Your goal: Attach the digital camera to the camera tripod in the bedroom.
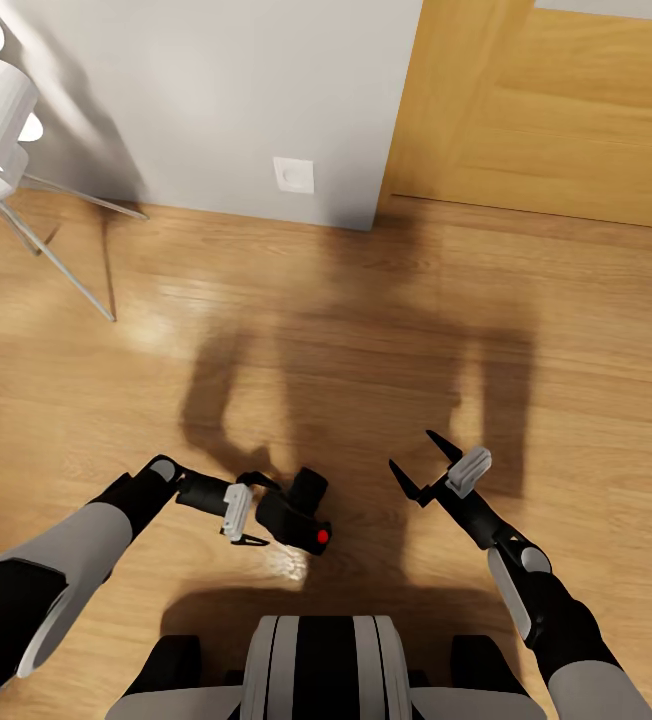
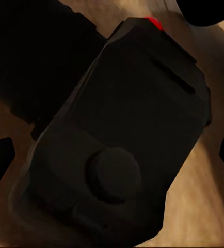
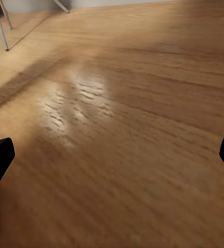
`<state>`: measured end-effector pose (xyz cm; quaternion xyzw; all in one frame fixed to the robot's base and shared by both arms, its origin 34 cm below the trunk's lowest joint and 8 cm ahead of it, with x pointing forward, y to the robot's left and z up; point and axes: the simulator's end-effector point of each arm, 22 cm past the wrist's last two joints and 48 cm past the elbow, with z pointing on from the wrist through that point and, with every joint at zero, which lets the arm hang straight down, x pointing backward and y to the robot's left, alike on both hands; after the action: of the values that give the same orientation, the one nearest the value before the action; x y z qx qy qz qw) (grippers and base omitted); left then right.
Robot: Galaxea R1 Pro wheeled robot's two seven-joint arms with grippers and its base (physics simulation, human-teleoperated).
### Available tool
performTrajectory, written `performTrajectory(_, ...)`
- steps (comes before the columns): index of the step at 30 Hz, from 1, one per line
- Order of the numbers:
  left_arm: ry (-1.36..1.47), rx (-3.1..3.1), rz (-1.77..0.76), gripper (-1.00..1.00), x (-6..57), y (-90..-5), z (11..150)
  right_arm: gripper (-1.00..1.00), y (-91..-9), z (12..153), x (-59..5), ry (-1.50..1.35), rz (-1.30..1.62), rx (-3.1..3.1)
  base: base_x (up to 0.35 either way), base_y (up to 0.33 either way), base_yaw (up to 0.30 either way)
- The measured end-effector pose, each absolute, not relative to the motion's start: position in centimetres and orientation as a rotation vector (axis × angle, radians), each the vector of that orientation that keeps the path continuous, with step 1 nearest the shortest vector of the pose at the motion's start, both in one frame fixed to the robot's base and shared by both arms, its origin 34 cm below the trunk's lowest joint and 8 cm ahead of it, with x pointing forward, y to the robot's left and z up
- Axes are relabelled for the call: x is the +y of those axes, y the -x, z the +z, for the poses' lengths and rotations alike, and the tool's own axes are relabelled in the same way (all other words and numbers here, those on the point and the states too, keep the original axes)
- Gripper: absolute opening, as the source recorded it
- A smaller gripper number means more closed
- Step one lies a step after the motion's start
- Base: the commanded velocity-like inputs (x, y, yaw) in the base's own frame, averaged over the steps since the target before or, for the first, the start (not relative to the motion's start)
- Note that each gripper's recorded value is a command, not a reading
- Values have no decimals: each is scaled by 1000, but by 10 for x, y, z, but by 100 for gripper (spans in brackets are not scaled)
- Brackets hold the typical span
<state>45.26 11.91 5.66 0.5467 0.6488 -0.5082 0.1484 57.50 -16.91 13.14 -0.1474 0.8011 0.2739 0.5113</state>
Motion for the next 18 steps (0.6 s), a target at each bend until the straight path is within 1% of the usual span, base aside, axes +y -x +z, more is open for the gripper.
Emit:
performTrajectory(11,-1572,1892,-1449,100,126,-453,54,100,-575,131,-169,355,659,1927,0,0,0)
performTrajectory(12,-1569,1902,-1450,-100,126,-452,53,100,-575,131,-169,355,659,1928,0,0,0)
performTrajectory(18,-1560,1927,-1456,-100,127,-452,52,100,-575,131,-169,354,659,1928,0,0,0)
